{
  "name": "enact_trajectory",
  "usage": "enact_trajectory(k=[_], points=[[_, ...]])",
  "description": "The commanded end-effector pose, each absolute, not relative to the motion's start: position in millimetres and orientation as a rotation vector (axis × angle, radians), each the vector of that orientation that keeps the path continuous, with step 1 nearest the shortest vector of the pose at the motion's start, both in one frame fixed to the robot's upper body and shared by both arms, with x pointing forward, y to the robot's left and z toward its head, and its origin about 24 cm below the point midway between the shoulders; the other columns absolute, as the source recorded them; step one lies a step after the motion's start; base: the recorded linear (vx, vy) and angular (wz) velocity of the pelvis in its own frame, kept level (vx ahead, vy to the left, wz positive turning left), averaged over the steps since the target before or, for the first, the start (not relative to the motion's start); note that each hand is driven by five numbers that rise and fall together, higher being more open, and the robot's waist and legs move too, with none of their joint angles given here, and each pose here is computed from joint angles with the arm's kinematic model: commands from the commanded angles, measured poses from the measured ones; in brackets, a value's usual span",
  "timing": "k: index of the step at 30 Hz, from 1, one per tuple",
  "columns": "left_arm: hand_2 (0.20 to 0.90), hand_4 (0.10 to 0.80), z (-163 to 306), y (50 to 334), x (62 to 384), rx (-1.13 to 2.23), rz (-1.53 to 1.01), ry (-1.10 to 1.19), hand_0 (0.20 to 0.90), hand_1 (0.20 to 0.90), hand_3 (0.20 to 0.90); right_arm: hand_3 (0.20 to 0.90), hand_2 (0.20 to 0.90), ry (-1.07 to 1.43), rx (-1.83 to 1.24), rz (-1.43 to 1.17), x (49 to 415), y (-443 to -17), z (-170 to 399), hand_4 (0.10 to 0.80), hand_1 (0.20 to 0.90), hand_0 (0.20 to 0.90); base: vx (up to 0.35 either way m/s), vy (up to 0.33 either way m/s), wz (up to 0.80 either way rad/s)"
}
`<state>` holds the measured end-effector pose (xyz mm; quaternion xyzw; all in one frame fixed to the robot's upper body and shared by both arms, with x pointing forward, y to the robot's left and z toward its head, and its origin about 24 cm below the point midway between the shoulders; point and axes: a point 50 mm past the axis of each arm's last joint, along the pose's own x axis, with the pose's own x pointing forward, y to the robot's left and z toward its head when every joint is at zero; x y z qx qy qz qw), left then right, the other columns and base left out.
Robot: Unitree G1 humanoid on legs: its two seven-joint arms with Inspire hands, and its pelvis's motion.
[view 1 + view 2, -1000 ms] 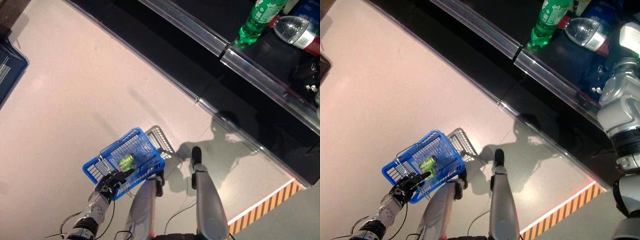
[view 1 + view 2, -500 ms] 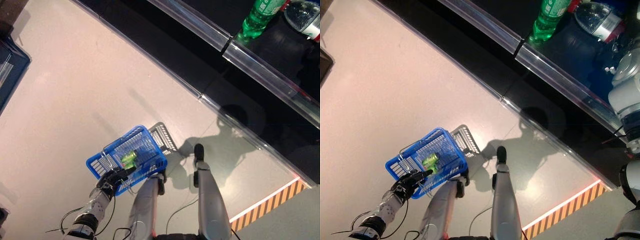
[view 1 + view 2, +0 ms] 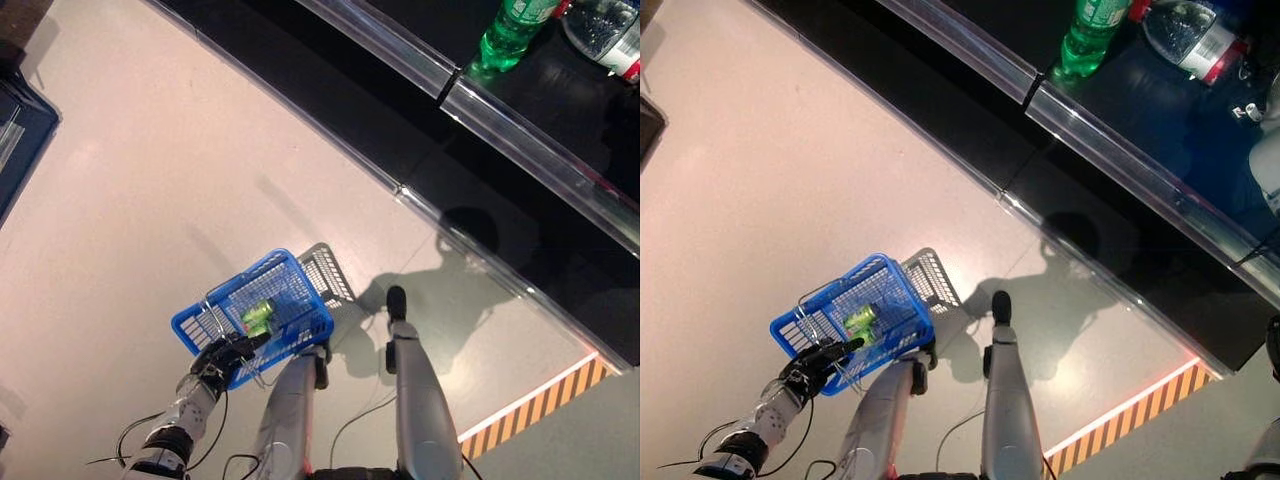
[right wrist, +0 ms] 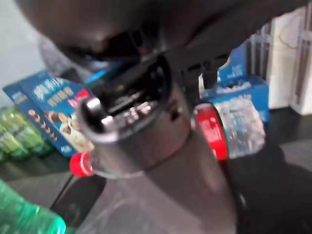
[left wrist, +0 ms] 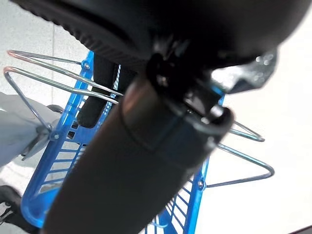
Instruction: Pick up the drink and place into the basket.
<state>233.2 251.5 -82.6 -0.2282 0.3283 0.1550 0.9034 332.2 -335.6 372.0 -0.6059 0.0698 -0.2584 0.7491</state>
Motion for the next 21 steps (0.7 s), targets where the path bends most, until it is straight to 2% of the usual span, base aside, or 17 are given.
enact_trajectory(k=[1, 21], points=[[0.3, 0.1, -97, 278, 190, -0.418, 0.336, 0.749, 0.3, 0.3, 0.2, 0.2, 0.3, 0.354, -1.285, -0.512, 327, -363, 351, 0.1, 0.3, 0.3, -0.016, -0.034, 0.02], [0.3, 0.1, -95, 277, 193, -0.426, 0.332, 0.732, 0.3, 0.3, 0.2, 0.2, 0.3, 0.378, -1.228, -0.52, 326, -376, 328, 0.1, 0.3, 0.3, -0.009, 0.005, 0.03]])
